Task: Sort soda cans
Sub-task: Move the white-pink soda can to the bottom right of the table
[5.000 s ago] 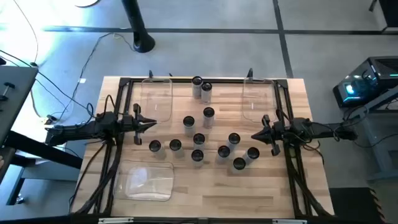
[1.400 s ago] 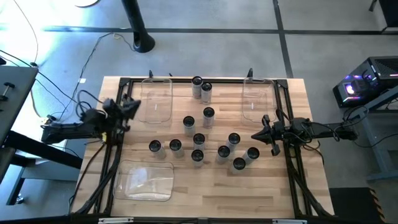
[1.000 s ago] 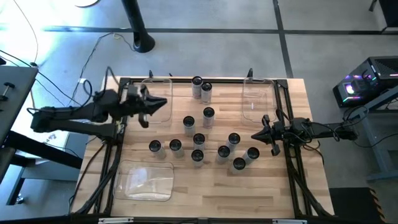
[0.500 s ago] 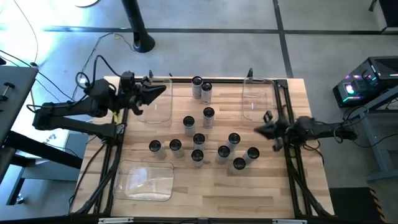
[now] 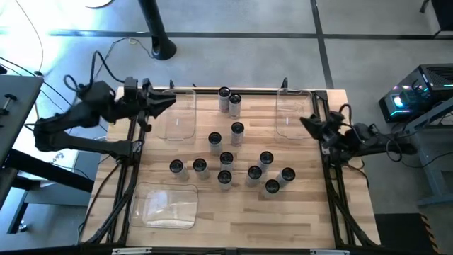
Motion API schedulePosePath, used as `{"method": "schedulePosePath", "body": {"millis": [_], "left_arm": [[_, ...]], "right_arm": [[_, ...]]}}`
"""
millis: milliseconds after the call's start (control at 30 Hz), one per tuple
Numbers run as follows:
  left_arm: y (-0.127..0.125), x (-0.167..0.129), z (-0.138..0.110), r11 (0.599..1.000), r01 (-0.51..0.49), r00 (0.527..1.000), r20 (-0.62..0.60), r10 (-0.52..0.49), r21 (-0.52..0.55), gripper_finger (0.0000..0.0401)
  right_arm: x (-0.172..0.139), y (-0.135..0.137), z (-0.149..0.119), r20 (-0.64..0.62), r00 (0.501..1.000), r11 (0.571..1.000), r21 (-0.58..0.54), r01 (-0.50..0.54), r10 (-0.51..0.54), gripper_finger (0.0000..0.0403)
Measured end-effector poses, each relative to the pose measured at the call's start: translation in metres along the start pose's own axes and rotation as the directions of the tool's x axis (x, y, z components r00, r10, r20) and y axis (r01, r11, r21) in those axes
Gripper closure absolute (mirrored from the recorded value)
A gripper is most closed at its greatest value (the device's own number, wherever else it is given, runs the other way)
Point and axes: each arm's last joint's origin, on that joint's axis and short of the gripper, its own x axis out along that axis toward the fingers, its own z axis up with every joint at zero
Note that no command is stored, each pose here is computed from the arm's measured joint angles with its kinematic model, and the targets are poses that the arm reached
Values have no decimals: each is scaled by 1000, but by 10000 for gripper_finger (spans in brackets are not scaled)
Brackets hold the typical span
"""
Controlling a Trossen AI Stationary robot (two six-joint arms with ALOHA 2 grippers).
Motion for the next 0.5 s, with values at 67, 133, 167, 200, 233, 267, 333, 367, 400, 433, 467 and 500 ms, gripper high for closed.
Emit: {"method": "schedulePosePath", "body": {"millis": [67, 133, 167, 200, 233, 267, 333, 367, 400, 433, 467, 500], "left_arm": [[0, -5, 4, 998, -31, 994, -100, 36, 50, 300], [0, -8, 5, 995, -50, 983, -170, 64, 84, 285], [1, -10, 3, 994, -55, 976, -207, 74, 97, 279], [1, -12, 1, 993, -59, 968, -238, 82, 105, 273], [2, -13, -1, 992, -62, 960, -265, 90, 110, 267], [3, -15, -4, 991, -68, 949, -300, 100, 114, 261], [6, -18, -13, 990, -89, 914, -385, 125, 109, 252], [7, -19, -16, 990, -105, 896, -423, 137, 98, 248], [8, -20, -20, 989, -125, 875, -461, 150, 86, 244], [9, -20, -24, 986, -147, 851, -499, 164, 72, 240], [10, -20, -28, 984, -168, 824, -539, 176, 65, 236], [11, -19, -33, 981, -186, 795, -577, 188, 63, 232]], "right_arm": [[16, 7, 1, -44, 997, 997, -57, 58, -61, 402], [33, 13, 0, -87, 988, 987, -102, 122, -131, 402], [41, 16, -1, -107, 980, 981, -123, 152, -166, 402], [50, 19, -1, -125, 973, 974, -144, 175, -194, 402], [58, 22, -2, -149, 964, 966, -165, 197, -222, 402], [65, 25, -3, -168, 955, 959, -185, 215, -246, 402], [80, 32, -2, -189, 935, 943, -208, 260, -299, 402], [86, 34, -2, -204, 922, 934, -218, 284, -328, 400], [92, 36, -3, -226, 905, 922, -232, 308, -360, 396], [98, 37, -2, -247, 889, 912, -245, 328, -386, 390], [103, 38, -2, -271, 869, 901, -258, 348, -413, 381], [107, 38, -1, -297, 847, 888, -275, 367, -442, 370]]}}
